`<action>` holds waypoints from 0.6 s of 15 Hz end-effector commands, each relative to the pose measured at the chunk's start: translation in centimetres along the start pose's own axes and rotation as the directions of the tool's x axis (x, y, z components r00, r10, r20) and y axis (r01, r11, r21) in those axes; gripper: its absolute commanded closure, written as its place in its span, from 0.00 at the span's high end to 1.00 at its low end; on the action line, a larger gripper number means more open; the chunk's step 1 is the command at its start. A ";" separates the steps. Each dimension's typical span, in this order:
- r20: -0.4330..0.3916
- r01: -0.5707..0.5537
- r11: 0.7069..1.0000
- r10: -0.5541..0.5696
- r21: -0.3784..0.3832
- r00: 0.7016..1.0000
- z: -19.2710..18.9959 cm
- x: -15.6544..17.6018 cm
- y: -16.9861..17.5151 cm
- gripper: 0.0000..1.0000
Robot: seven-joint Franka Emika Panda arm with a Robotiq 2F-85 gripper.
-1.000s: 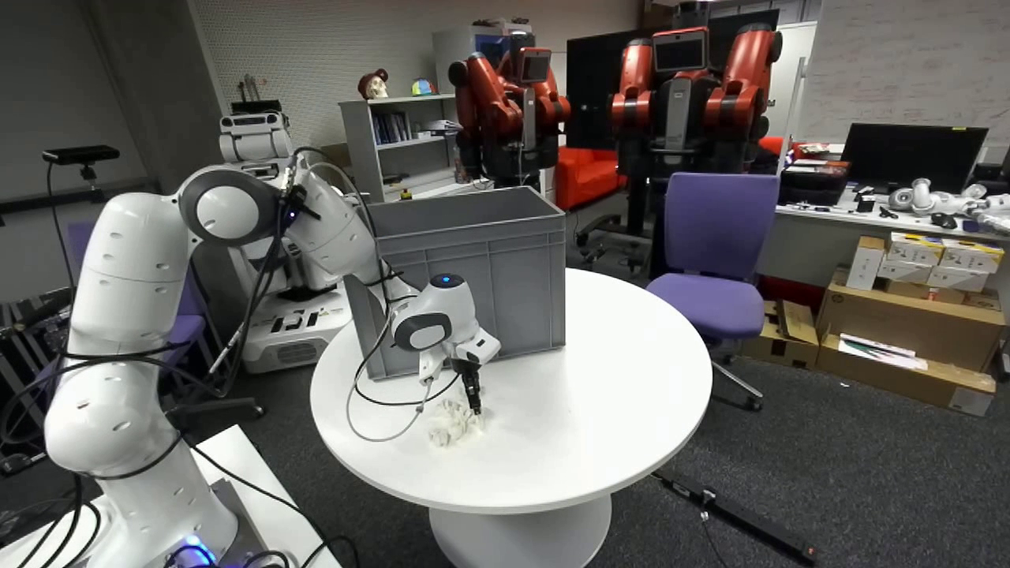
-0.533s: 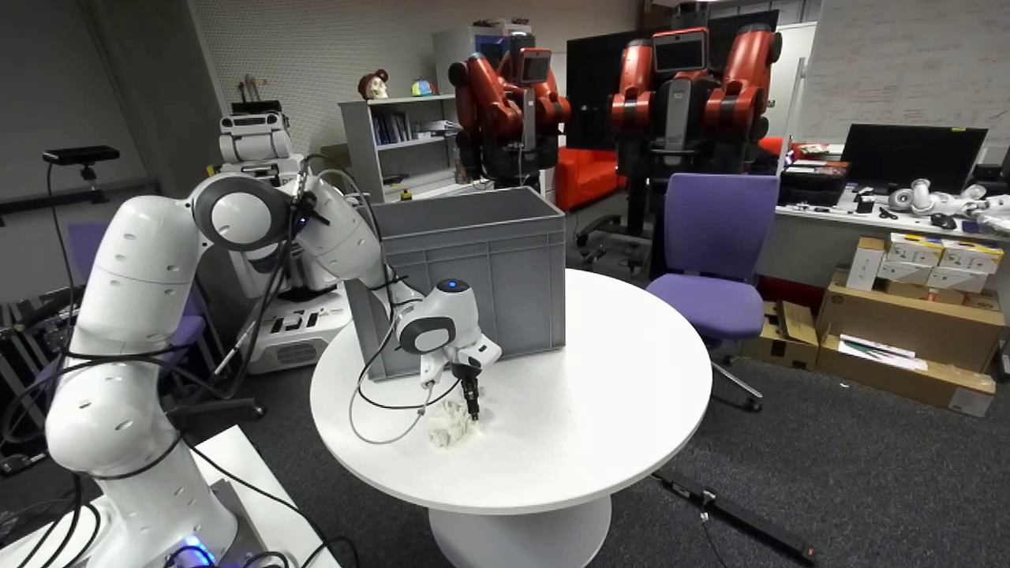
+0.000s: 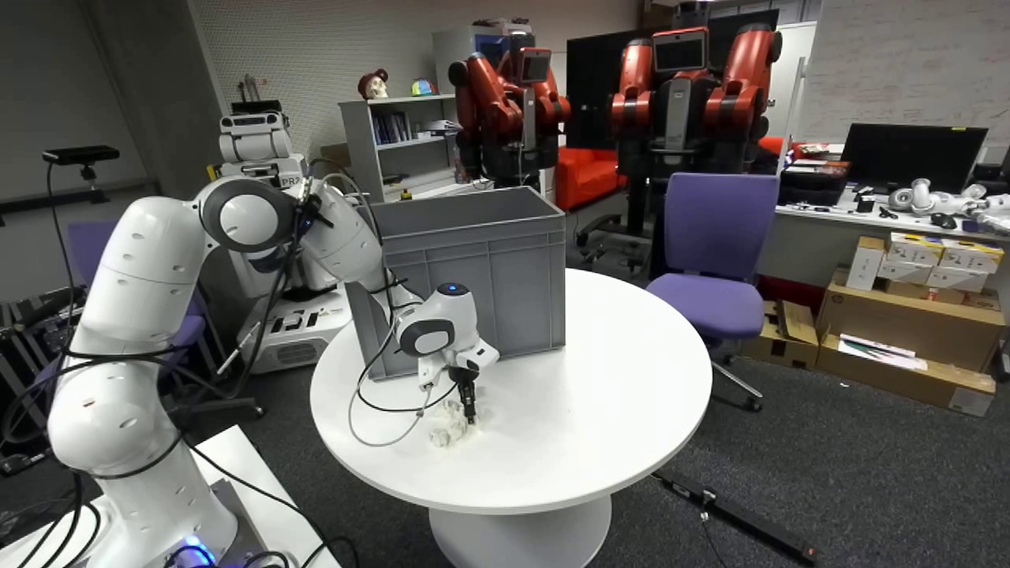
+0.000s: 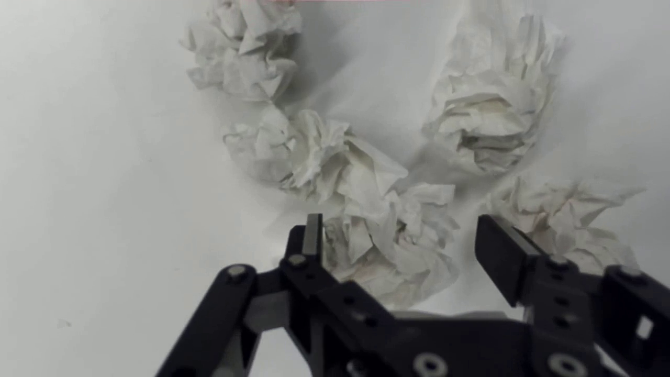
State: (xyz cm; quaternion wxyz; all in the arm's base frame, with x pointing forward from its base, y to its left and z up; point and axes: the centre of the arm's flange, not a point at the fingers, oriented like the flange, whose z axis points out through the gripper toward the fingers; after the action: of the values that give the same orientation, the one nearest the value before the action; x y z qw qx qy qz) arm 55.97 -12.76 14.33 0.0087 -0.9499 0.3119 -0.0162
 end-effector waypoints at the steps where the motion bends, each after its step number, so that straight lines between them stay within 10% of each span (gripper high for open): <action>1: 0.007 0.029 0.999 -0.029 -0.022 1.000 -0.8 0.8 0.0 0.48; 9: -0.029 0.000 1.000 0.000 -0.003 1.000 -3.9 1.8 1.8 0.00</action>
State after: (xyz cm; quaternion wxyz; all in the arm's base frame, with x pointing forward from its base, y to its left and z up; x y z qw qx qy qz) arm 56.36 -14.13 15.50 0.0018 -0.9473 0.3190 -0.0292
